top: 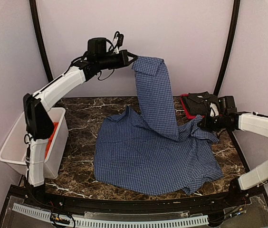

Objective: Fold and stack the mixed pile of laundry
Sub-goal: Smooth out the crumpled shirt at the center of the board.

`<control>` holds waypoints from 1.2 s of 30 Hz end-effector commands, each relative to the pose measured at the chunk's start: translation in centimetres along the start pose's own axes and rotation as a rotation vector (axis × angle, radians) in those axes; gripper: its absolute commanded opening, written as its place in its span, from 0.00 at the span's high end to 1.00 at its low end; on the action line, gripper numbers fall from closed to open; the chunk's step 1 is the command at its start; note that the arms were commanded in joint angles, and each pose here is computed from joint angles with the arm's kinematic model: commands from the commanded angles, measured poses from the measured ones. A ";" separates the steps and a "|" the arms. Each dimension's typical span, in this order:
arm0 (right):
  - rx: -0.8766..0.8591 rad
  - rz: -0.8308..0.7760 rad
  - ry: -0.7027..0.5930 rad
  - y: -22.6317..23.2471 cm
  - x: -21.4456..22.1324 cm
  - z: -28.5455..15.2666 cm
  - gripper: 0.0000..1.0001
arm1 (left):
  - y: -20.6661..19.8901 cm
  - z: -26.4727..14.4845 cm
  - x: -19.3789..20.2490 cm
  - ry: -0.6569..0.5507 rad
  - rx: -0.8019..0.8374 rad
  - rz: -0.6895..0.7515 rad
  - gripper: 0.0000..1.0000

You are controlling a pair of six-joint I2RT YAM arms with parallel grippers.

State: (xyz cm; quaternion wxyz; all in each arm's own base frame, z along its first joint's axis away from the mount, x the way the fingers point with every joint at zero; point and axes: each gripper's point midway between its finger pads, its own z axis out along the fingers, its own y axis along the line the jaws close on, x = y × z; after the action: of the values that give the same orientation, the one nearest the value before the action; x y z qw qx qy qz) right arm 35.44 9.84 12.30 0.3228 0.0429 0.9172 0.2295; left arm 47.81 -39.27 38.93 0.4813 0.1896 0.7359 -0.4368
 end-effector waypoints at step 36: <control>-0.023 -0.173 -0.077 4.0 -7.1 -3.1 0.32 | 19.0 -6.0 20.0 0.525 -0.669 0.159 0.32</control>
State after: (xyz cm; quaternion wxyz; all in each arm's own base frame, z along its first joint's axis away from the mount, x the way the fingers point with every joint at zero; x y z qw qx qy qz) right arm 37.69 9.97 18.48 0.3630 -0.0105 0.9065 0.2153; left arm 50.01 -26.54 15.06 0.3637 0.1525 0.9154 -0.0801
